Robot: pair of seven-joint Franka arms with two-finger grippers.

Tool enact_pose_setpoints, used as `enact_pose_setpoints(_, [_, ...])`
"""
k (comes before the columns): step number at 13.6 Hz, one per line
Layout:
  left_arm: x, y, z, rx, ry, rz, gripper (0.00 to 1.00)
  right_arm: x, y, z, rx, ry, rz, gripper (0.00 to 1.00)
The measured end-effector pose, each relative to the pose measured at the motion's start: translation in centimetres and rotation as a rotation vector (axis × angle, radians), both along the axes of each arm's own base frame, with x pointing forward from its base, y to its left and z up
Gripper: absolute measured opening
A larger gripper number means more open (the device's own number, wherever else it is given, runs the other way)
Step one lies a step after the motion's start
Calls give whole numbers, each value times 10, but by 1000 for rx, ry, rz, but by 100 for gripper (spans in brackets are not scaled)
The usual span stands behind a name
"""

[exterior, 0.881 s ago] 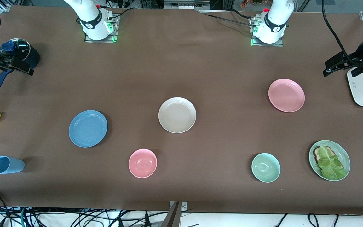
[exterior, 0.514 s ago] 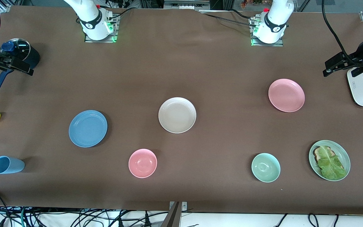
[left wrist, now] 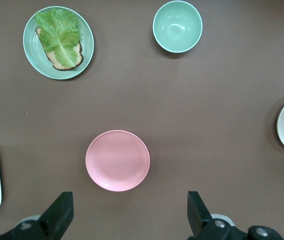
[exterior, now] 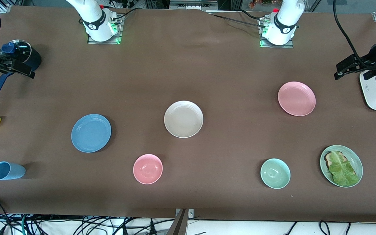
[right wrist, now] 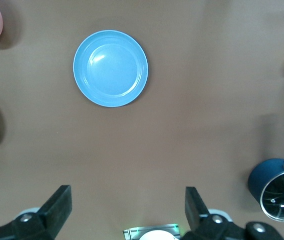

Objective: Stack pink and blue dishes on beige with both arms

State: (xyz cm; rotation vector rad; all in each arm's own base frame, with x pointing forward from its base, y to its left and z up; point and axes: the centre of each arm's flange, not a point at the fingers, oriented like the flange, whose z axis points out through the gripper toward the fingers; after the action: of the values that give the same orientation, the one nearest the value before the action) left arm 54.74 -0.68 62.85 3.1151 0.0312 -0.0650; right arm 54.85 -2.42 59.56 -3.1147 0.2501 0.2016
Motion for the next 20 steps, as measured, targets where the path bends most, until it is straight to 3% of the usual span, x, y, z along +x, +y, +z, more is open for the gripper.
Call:
enact_pose_setpoints(9, [2,2,-4,0,8,4,100,0,0,0,0,1,0,100])
enact_pose_setpoints(16, [35,20,-80,14,142,36,100,0,0,0,4,0,31,100])
enact_pose_setpoints(20, [41,44,-101,6,169,21,100,0,0,0,7,-4,78,100])
